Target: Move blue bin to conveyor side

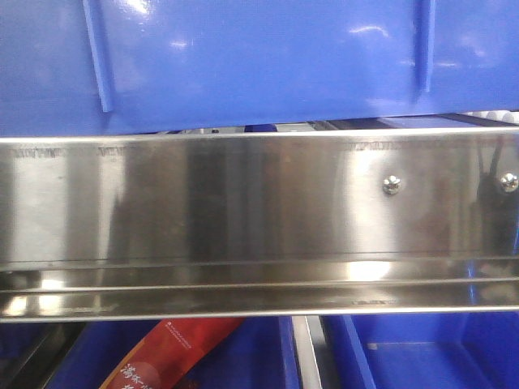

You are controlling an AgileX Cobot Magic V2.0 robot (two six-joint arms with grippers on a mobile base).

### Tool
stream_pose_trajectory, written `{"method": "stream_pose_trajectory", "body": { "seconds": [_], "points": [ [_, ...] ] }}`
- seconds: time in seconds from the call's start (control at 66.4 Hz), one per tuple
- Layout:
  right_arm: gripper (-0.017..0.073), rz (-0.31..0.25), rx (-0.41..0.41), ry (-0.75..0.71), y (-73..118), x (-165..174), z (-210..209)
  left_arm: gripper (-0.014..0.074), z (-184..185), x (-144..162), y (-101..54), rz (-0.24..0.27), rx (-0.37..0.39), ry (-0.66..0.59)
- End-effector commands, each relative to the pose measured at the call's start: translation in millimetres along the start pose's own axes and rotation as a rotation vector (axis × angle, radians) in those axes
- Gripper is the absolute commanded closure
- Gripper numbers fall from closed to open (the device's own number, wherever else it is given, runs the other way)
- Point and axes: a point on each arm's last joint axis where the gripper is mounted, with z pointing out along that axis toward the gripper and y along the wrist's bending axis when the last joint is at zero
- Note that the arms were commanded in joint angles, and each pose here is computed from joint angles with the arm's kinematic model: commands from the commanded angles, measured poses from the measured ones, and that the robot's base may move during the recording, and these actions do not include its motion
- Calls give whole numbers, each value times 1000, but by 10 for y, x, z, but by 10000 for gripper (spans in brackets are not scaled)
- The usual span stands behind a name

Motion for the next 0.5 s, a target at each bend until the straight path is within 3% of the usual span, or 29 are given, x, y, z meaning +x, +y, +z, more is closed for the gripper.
{"method": "stream_pose_trajectory", "body": {
  "seconds": [0.0,0.482],
  "points": [
    [628,-14,9,-24,-6,-21,-3,589,-4,-20,-3,6,4,-19],
    [628,-14,9,-28,-6,-24,-3,589,-4,-25,-3,6,4,-24]
  ]
}}
